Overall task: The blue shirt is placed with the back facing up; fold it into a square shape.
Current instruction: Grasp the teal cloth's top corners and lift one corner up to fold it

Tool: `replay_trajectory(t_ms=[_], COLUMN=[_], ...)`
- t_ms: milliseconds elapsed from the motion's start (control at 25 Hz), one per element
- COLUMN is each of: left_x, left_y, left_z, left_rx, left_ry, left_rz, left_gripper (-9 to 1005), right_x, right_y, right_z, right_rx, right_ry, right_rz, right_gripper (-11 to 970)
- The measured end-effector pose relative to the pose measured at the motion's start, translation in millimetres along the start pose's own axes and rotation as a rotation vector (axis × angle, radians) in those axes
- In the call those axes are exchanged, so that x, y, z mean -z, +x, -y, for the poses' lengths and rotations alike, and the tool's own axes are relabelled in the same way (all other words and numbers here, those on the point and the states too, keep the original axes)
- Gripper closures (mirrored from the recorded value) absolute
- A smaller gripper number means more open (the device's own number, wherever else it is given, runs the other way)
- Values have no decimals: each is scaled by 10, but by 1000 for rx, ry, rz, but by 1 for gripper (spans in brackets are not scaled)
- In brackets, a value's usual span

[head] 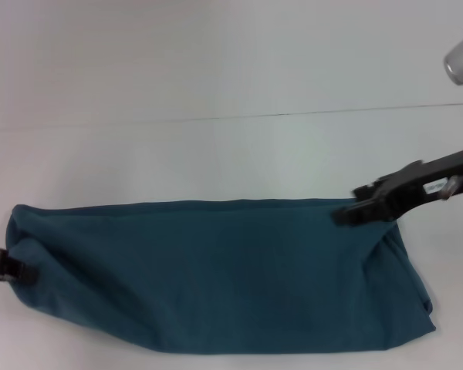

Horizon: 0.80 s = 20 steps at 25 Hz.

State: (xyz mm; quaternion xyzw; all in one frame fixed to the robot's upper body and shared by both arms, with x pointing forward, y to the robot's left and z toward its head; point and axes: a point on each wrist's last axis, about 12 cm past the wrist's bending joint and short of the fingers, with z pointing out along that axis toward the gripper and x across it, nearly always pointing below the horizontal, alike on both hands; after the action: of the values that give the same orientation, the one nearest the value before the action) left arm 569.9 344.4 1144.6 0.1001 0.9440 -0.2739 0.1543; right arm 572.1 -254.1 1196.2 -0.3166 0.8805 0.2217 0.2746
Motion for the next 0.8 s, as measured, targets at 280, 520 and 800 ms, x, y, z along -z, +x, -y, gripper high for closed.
replay_trajectory(t_ms=[280,520,800], left_x=[146,250,293], left_y=[-81,-171,-275], left_z=[80,173,265], left_rx=[-12,-41,-71], left_ry=[95,181,247], left_rz=[54,107,164], left_gripper=[910,910,909], right_x=[-207,-524,-1030], right_y=[478,919,1115], right_z=[75,148,-21], right_rx=[1,3,116], right_ry=[-131,-145,-124], right_rz=[376,523,486], right_gripper=[285,623,960])
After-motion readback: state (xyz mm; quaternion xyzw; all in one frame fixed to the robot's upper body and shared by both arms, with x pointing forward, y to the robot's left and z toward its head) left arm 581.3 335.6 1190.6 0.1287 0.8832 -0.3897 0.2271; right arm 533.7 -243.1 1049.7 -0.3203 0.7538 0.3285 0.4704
